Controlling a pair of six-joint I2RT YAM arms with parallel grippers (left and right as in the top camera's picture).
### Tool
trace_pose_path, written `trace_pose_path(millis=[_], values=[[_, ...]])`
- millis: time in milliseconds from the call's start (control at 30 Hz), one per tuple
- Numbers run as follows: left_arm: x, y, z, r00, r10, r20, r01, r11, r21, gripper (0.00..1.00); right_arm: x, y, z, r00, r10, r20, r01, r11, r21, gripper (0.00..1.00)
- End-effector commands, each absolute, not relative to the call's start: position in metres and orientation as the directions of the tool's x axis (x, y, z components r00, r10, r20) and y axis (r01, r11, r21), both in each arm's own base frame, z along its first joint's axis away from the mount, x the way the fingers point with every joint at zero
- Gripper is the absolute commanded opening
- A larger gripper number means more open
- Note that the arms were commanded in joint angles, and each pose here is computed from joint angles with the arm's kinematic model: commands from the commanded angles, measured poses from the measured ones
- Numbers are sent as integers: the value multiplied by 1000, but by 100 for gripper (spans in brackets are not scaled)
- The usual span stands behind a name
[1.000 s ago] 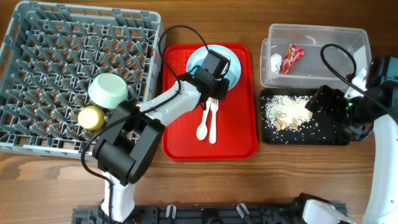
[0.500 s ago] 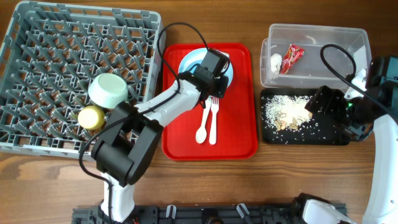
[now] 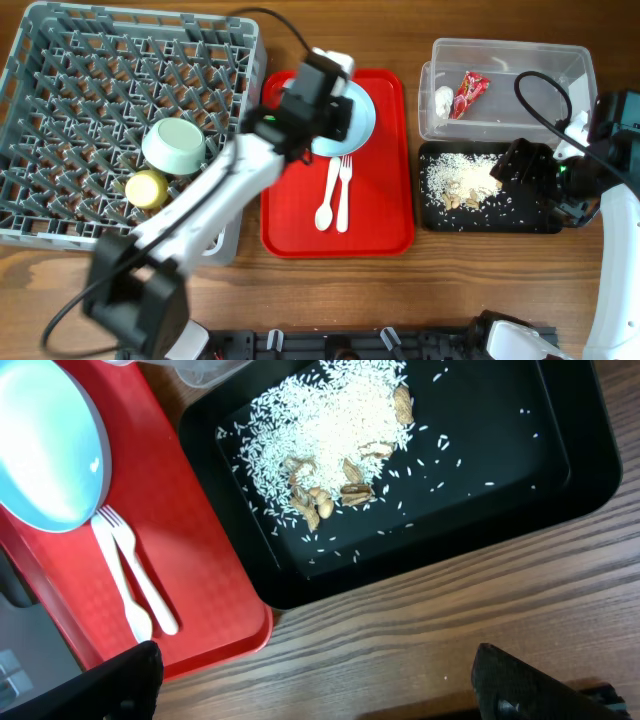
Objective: Sort waste into correct bins and load items into the dishwasher rack
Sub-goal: 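Carry the blue bowl into the rack and release it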
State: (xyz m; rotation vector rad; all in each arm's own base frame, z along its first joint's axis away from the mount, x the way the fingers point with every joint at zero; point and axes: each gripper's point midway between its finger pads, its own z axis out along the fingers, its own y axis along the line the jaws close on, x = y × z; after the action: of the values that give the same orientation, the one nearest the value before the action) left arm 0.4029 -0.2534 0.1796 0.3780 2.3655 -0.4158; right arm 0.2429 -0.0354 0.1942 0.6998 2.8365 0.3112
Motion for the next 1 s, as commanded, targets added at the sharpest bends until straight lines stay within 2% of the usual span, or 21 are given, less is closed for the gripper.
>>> trace_pose_path(millis=[0, 267, 433, 700, 967], values=[[407, -224, 227, -695, 57, -717, 394, 864, -314, 4, 246, -35, 206, -868, 459, -189, 404, 875, 268, 100], [425, -150, 246, -751, -109, -651, 399, 711, -579, 4, 248, -35, 207, -867, 459, -196, 402, 875, 269, 100], [435, -110, 242, -776, -188, -603, 373, 635, -677, 4, 248, -35, 207, -867, 459, -196, 402, 875, 269, 100], [447, -82, 228, -806, -232, -544, 429, 404, -808, 4, 248, -35, 207, -867, 458, -196, 402, 875, 269, 100], [461, -44, 194, -835, -315, -452, 325, 380, -866, 4, 248, -35, 207, -867, 459, -195, 403, 875, 269, 100]])
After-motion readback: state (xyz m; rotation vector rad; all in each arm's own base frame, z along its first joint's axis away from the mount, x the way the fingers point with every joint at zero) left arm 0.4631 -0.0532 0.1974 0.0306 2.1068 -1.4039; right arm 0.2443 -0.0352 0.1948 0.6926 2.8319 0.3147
